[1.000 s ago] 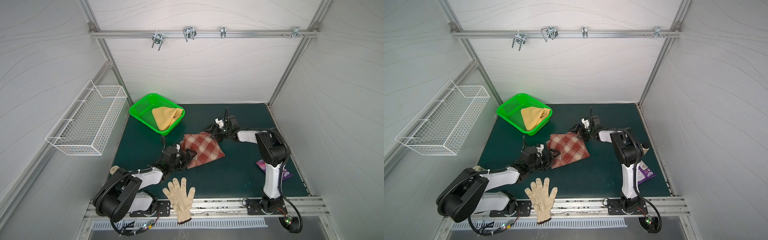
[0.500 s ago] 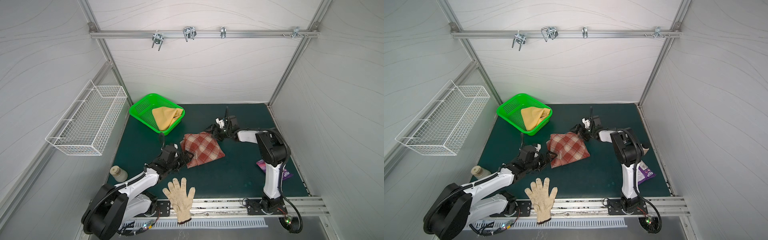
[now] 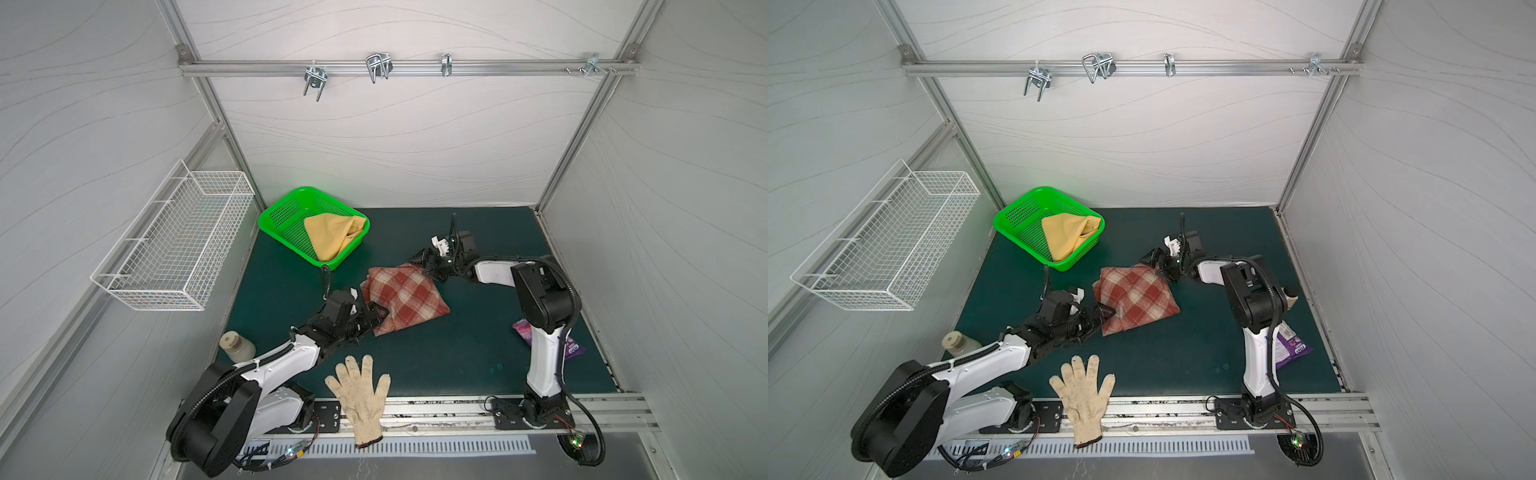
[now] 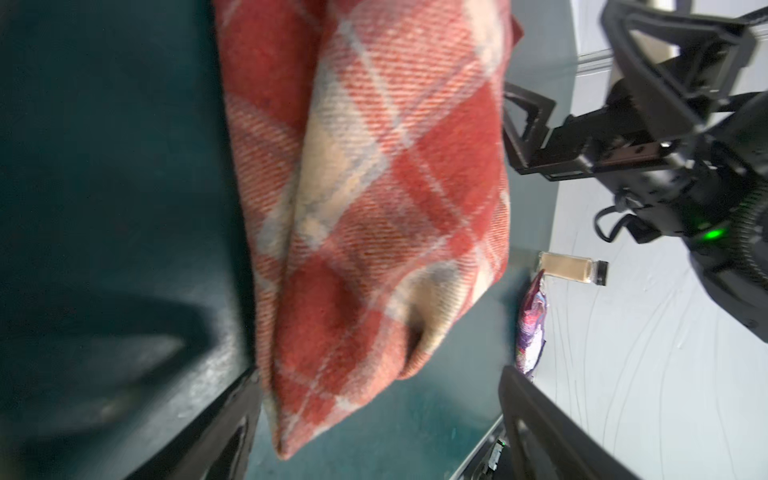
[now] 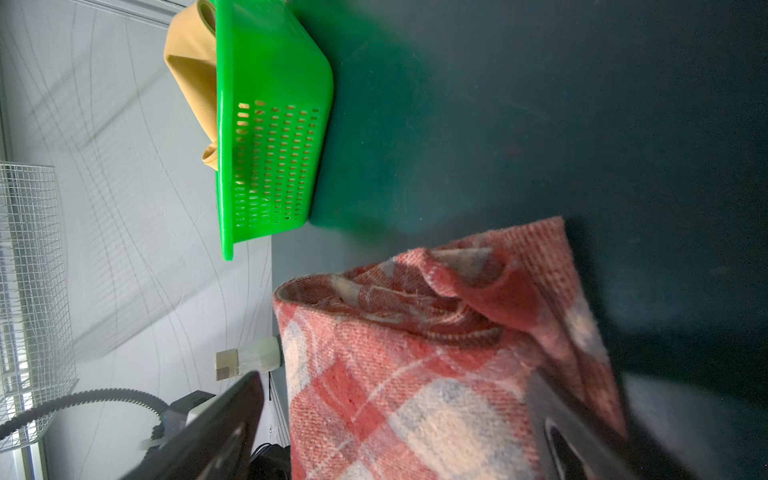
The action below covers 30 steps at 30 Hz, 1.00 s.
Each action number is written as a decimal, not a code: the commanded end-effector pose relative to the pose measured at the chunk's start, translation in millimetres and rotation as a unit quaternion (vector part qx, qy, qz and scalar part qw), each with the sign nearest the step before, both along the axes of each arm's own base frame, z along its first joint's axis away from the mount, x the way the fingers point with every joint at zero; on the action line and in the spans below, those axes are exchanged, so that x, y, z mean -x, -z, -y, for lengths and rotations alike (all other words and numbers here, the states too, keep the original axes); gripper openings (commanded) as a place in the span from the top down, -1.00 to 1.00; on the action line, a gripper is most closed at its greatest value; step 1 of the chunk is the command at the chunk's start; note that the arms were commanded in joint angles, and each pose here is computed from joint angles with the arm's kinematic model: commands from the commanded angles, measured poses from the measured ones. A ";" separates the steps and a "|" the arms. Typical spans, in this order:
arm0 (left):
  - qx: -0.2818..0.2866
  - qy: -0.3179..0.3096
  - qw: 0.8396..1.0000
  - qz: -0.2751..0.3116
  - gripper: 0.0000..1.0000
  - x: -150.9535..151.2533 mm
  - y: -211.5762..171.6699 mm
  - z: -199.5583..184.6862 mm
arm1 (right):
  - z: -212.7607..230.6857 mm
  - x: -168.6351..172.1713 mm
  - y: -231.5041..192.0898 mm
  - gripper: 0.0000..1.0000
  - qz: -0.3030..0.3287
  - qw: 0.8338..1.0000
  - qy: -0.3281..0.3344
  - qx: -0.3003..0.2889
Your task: Fold and stack the skirts
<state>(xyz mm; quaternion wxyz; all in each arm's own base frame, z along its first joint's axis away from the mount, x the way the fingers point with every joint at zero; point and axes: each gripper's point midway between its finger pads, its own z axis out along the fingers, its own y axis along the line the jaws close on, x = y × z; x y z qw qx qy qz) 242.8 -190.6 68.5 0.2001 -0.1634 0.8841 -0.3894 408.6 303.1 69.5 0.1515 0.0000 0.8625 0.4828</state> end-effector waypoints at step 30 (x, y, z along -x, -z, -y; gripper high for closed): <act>0.024 0.014 1.000 0.002 -0.59 -9.0 2.7 13.8 | 14.9 7.7 41.4 -0.99 -0.049 0.997 0.020 0.047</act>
